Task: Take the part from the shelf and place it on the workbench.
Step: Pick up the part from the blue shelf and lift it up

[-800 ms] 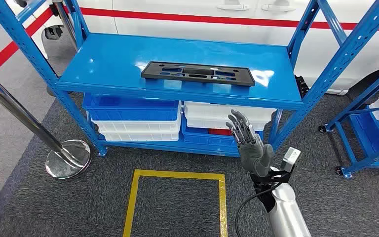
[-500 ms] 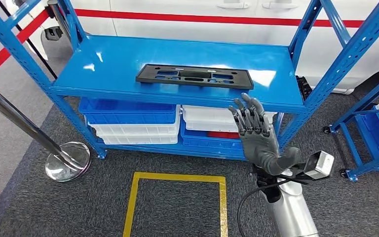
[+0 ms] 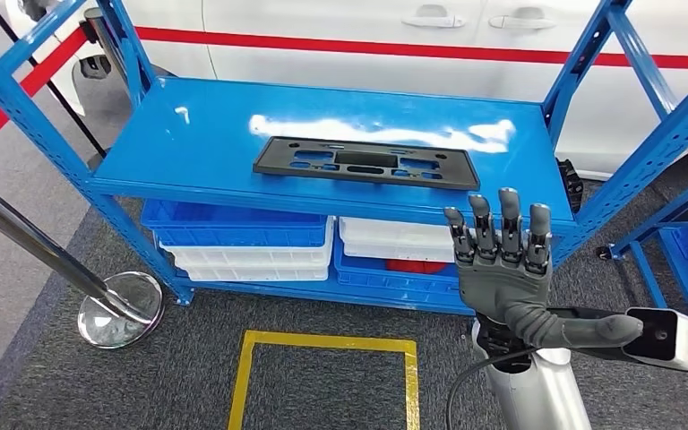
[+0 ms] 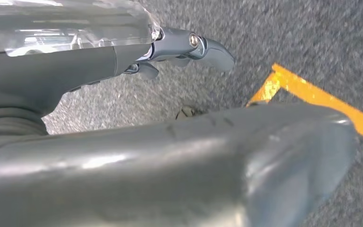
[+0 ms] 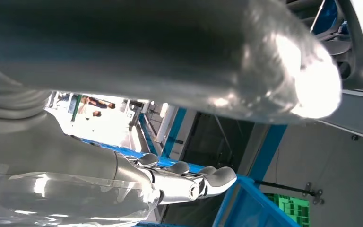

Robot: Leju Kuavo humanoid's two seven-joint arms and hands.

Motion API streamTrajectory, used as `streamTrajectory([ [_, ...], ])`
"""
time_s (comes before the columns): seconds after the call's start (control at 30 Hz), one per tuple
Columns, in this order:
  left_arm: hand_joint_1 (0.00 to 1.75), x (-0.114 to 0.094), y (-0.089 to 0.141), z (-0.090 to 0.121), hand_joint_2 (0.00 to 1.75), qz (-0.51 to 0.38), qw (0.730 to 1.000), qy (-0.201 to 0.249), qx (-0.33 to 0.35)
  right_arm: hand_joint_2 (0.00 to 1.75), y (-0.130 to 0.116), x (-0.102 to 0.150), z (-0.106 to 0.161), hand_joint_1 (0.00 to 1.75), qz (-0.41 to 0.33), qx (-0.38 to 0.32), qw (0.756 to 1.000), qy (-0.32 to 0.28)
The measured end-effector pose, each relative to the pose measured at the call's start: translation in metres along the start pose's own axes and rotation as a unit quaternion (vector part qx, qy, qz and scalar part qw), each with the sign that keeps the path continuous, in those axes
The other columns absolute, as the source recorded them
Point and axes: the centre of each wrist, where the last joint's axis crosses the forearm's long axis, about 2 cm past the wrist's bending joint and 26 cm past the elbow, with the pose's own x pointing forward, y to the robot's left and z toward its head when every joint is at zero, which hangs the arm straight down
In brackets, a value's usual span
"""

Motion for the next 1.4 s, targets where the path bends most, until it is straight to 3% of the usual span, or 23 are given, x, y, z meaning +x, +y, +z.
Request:
streamTrajectory([
  [1.1, 0.0, 0.001, 0.002, 0.0, 0.0, -0.024, 1.0, -0.003, -0.006, 0.0, 0.008, 0.001, 0.009, 0.0, 0.018, -0.001, 0.999, 0.047],
  [1.4, 0.0, 0.003, 0.0, -0.001, 0.0, -0.023, 1.0, -0.007, -0.004, 0.0, 0.012, -0.016, 0.003, 0.0, 0.012, -0.008, 0.998, 0.061],
])
